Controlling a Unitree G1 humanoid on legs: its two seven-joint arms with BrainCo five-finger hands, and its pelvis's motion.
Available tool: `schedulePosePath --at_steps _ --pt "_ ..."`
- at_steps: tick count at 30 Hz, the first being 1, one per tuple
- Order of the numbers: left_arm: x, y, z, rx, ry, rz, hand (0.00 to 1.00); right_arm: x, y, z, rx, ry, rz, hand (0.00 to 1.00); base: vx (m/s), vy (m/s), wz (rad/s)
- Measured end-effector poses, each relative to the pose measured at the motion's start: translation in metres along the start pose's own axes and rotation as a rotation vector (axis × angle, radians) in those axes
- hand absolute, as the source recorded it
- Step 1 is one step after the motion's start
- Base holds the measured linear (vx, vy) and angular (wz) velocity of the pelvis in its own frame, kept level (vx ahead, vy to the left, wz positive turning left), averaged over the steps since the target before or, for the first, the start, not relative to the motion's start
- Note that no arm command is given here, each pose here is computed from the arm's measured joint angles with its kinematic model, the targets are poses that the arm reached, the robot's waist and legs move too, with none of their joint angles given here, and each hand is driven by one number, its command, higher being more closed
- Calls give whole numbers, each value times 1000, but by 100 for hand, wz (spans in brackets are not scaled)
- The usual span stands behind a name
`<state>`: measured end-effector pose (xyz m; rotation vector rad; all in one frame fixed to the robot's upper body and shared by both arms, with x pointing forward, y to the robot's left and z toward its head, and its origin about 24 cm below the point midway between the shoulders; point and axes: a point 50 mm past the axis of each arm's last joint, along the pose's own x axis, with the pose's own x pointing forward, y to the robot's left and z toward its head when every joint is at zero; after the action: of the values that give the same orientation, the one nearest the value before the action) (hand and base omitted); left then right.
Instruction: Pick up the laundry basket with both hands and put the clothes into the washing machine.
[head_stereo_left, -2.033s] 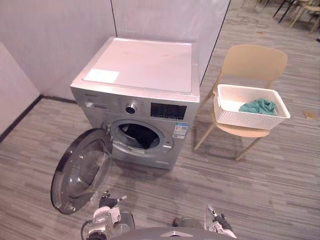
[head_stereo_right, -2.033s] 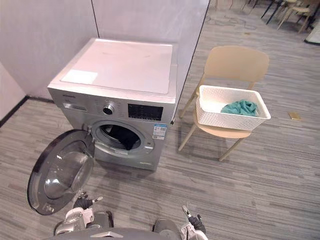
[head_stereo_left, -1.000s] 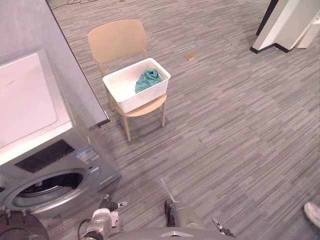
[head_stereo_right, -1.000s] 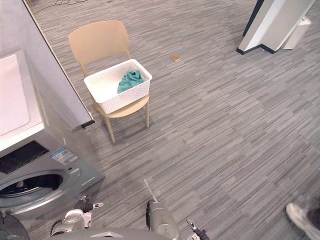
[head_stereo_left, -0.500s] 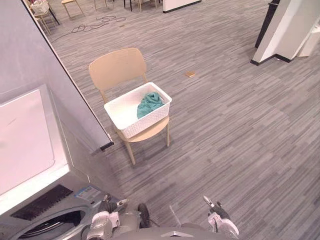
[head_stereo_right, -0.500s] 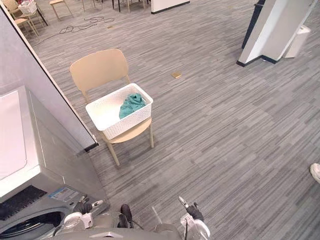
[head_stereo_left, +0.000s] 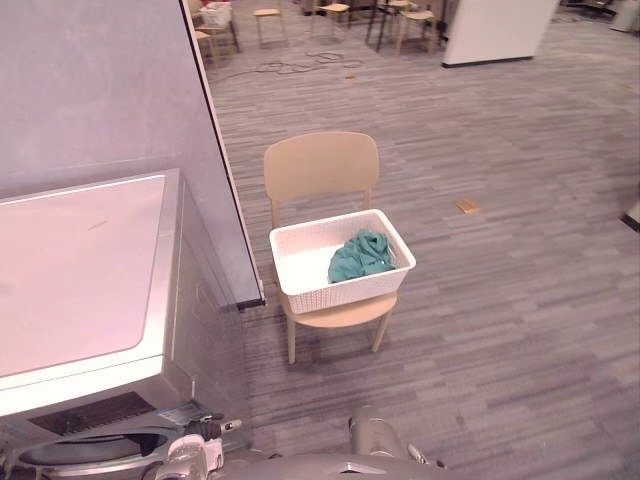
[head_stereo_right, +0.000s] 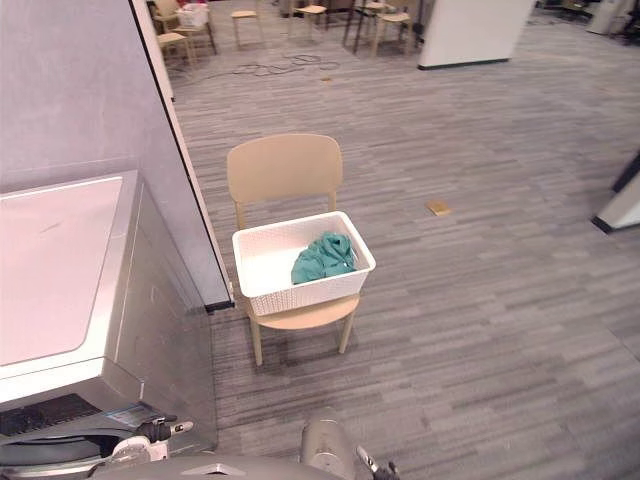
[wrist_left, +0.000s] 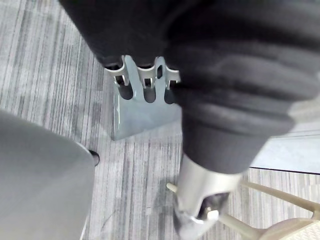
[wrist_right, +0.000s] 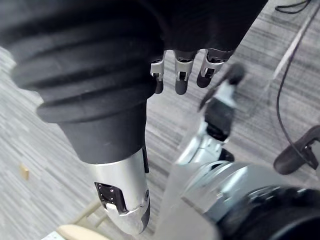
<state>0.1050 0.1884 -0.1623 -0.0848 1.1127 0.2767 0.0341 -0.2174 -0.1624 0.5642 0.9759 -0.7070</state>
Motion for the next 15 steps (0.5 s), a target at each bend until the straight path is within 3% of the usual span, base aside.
schedulePosePath --at_steps 3,8,15 --pt "-1 4 4 22 -67 2 0 -6 -2 -23 31 72 -22 0 157 -545 121" --pt "-5 -35 1 -9 -84 -93 0 1 -2 -4 13 41 -15 0 122 -365 80" --pt "-1 -17 5 6 -68 -56 0 8 -7 17 19 -4 -40 0 51 -154 46"
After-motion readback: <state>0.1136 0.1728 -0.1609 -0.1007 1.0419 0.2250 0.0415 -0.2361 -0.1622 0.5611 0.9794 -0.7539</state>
